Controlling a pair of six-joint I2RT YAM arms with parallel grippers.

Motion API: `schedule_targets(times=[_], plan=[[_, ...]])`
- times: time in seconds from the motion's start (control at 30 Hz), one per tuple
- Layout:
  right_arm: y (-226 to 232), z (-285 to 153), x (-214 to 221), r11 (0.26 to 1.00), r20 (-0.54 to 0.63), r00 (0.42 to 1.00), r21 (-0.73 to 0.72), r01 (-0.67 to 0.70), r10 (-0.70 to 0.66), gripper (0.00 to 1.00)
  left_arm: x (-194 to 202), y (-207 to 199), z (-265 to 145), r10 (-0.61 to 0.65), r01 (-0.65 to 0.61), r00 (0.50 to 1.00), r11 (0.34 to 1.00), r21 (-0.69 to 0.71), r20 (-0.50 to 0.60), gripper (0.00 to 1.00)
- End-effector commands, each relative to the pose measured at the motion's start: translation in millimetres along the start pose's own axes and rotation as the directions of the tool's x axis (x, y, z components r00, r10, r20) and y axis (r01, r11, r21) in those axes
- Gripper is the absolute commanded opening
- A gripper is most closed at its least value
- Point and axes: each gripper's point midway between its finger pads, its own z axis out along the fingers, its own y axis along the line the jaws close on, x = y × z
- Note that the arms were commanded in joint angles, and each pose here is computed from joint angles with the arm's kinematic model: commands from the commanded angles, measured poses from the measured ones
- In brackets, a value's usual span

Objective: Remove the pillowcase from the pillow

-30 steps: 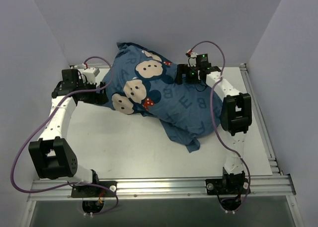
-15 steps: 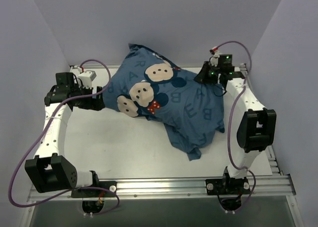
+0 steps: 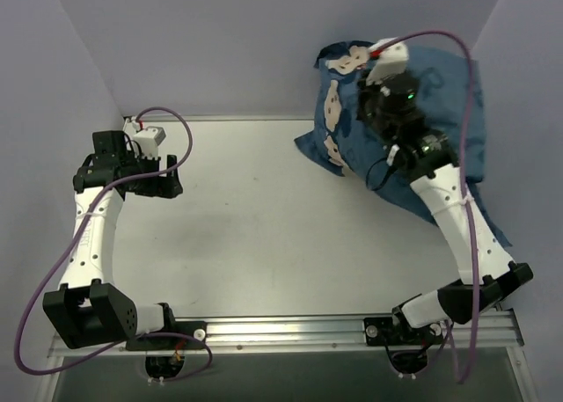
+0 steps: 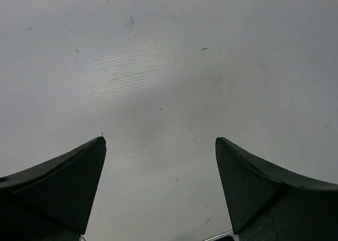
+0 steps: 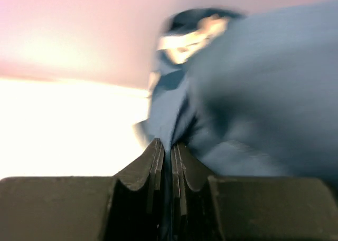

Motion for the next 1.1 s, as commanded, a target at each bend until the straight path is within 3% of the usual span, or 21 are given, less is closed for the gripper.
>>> schedule_targets(times=[0.0, 0.03, 0.1, 0.13, 0.3, 0.33, 0.37, 0.43, 0.5, 0.63, 0.67, 0.7, 0.73, 0.8, 0.87, 0.9, 0.93, 1.0, 1.07], plan=[[103.1, -20.5, 43.5, 0.974, 0.035, 0.994, -0.198, 0.111, -0.106, 0.0, -18.7, -2.2, -22.2, 0.01, -0.01, 0.997, 1.0, -0.006, 0.076, 0.94], [155.6, -44.9, 66.7, 0.936, 0.043, 0.987, -0.315, 0.16, -0.154, 0.0, -19.4, -1.6, -24.6, 0.012, -0.011, 0.997, 1.0, -0.01, 0.081, 0.94], [200.2, -61.6, 130.5, 0.889, 0.024, 0.971, -0.396, 0.229, -0.239, 0.0, -19.6, 1.3, -27.0, 0.009, -0.007, 0.996, 1.0, -0.019, 0.088, 0.94], [235.1, -87.7, 156.9, 0.832, 0.032, 0.957, -0.488, 0.265, -0.287, 0.0, -19.1, 2.2, -28.3, 0.01, -0.008, 0.996, 1.0, -0.023, 0.09, 0.94], [281.6, -129.8, 289.3, 0.659, -0.06, 0.87, -0.678, 0.324, -0.489, 0.0, -20.8, 9.0, -31.3, -0.003, 0.007, 0.995, 0.999, -0.042, 0.099, 0.94], [286.4, -140.9, 309.8, 0.609, -0.075, 0.85, -0.73, 0.309, -0.522, 0.16, -21.7, 10.5, -31.4, -0.004, 0.009, 0.995, 0.999, -0.047, 0.102, 0.94], [288.2, -149.6, 320.1, 0.582, -0.087, 0.835, -0.756, 0.301, -0.544, 0.39, -21.8, 10.3, -31.4, -0.002, 0.007, 0.995, 0.999, -0.045, 0.102, 0.94], [296.9, -169.6, 326.9, 0.528, -0.077, 0.823, -0.8, 0.286, -0.562, 0.81, -22.3, 11.5, -31.4, 0.001, 0.004, 0.995, 0.999, -0.05, 0.102, 0.94], [302.8, -189.2, 319.5, 0.486, -0.064, 0.824, -0.832, 0.267, -0.562, 0.99, -23.1, 13.6, -31.3, 0.007, -0.001, 0.995, 0.998, -0.061, 0.103, 0.94], [329.4, -244.8, 269.6, 0.307, -0.052, 0.863, -0.944, 0.122, -0.502, 1.0, -19.0, 19.6, -24.5, 0.012, -0.006, 0.997, 0.997, -0.078, 0.073, 0.94], [339.1, -269.4, 233.0, 0.212, -0.032, 0.9, -0.975, 0.068, -0.435, 1.0, -18.4, 20.4, -23.1, 0.012, -0.006, 0.998, 0.997, -0.078, 0.069, 0.94], [341.1, -279.3, 214.0, 0.175, -0.018, 0.919, -0.983, 0.055, -0.394, 1.0, -17.7, 20.8, -21.2, 0.01, -0.005, 0.998, 0.997, -0.077, 0.063, 0.94], [340.5, -285.4, 194.7, 0.179, -0.042, 0.939, -0.984, 0.02, -0.34, 1.0, -16.9, 22.4, -17.5, 0.005, 0.0, 0.999, 0.997, -0.076, 0.053, 0.94], [325.4, -268.9, 151.0, 0.305, -0.039, 0.976, -0.952, 0.028, -0.212, 1.0, -17.1, 22.3, -14.2, 0.001, 0.002, 0.999, 0.997, -0.073, 0.044, 0.94], [293.7, -221.1, 134.0, 0.473, -0.132, 0.983, -0.879, -0.056, -0.129, 1.0, -16.4, 21.3, -10.2, -0.007, 0.009, 0.999, 0.998, -0.063, 0.032, 0.94], [277.0, -196.9, 133.8, 0.551, -0.176, 0.979, -0.83, -0.092, -0.102, 1.0, -16.2, 20.7, -9.2, -0.01, 0.012, 1.0, 0.998, -0.058, 0.03, 0.94], [242.7, -155.7, 141.9, 0.681, -0.26, 0.963, -0.717, -0.148, -0.065, 1.0, -16.4, 19.7, -9.0, -0.01, 0.012, 0.999, 0.998, -0.054, 0.031, 0.94], [195.9, -112.9, 160.2, 0.834, -0.321, 0.947, -0.53, -0.151, -0.032, 0.98, -16.0, 17.1, -9.6, -0.005, 0.007, 1.0, 0.999, -0.048, 0.03, 0.94], [144.6, -81.0, 188.8, 0.924, -0.408, 0.912, -0.359, -0.133, -0.027, 0.98, -14.5, 15.8, -10.1, 0.004, -0.003, 1.0, 0.999, -0.045, 0.025, 0.94]])
